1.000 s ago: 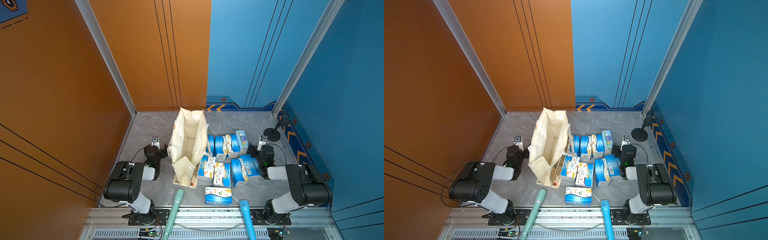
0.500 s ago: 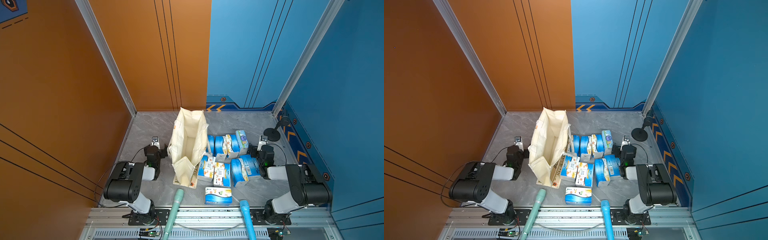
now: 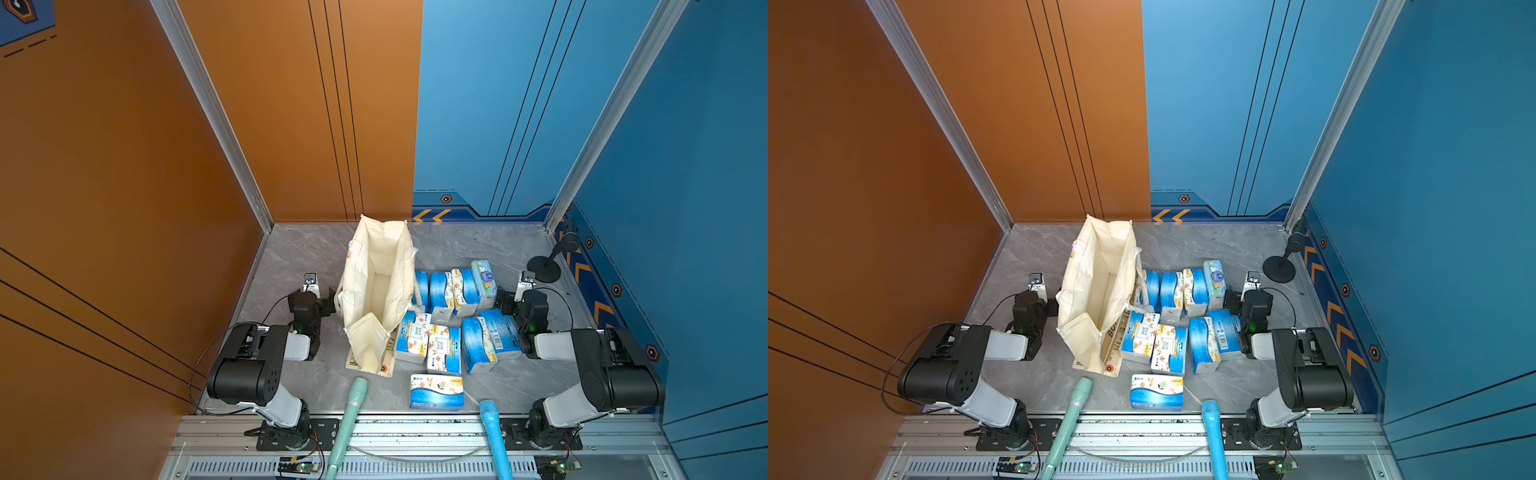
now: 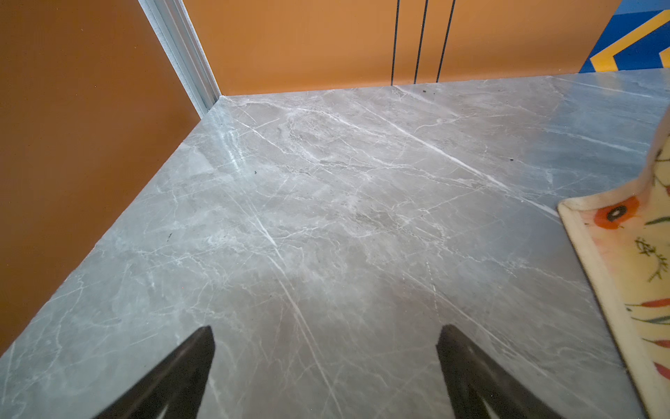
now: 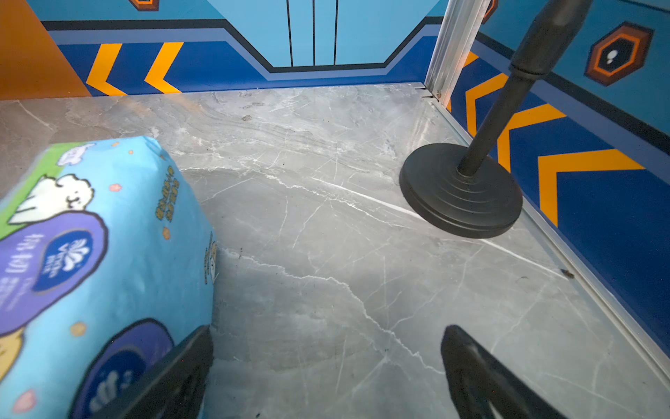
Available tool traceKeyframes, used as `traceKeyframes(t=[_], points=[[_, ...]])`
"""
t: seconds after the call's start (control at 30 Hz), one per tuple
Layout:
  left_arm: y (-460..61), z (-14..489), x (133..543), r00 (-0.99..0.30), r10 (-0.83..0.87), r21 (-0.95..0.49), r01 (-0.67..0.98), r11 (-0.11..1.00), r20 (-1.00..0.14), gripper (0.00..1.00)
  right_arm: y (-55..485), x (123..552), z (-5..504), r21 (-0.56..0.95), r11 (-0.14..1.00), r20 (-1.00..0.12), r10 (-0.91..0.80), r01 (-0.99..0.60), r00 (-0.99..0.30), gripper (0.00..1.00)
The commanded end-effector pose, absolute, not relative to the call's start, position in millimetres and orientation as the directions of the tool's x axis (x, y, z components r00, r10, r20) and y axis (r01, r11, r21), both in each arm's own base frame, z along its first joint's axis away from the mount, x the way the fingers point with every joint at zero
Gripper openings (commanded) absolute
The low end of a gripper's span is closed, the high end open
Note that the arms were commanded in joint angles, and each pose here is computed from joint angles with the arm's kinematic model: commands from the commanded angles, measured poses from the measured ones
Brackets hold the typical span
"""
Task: Put tissues into the canvas bag
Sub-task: Adjust the canvas bag at the center of the board.
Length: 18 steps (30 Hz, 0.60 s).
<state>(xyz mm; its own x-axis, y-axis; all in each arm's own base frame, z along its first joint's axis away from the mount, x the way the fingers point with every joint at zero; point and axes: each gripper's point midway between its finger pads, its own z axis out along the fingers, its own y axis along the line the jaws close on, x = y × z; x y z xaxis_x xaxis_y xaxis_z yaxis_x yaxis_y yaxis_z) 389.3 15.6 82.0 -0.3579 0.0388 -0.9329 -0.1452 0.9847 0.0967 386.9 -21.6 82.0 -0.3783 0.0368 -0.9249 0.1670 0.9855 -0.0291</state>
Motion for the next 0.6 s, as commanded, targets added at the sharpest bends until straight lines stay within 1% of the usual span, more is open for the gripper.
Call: traceKeyframes(t=[0.0,0.17,0.27,0.57], points=[[14,91,395,-0.339,0.027,0.077,-0.137,0.988,-0.941,0.98,-19,393,91,-0.018,0.987,-0.935,0.041,0.163,-0.351,1.0],[14,92,396,-0.336,0.027,0.076,-0.135,0.988,-0.941,0.98,-19,392,91,-0.018,0.986,-0.935,0.041,0.164,-0.352,1.0],[4,91,396,-0.337,0.046,0.075,-0.074,0.994,-0.94,0.98,-19,392,91,-0.019,0.987,-0.935,0.04,0.163,-0.352,1.0],[4,90,397,-0.338,0.044,0.069,-0.062,0.996,-0.94,0.98,-19,393,92,-0.017,0.986,-0.936,0.042,0.163,-0.35,1.0]])
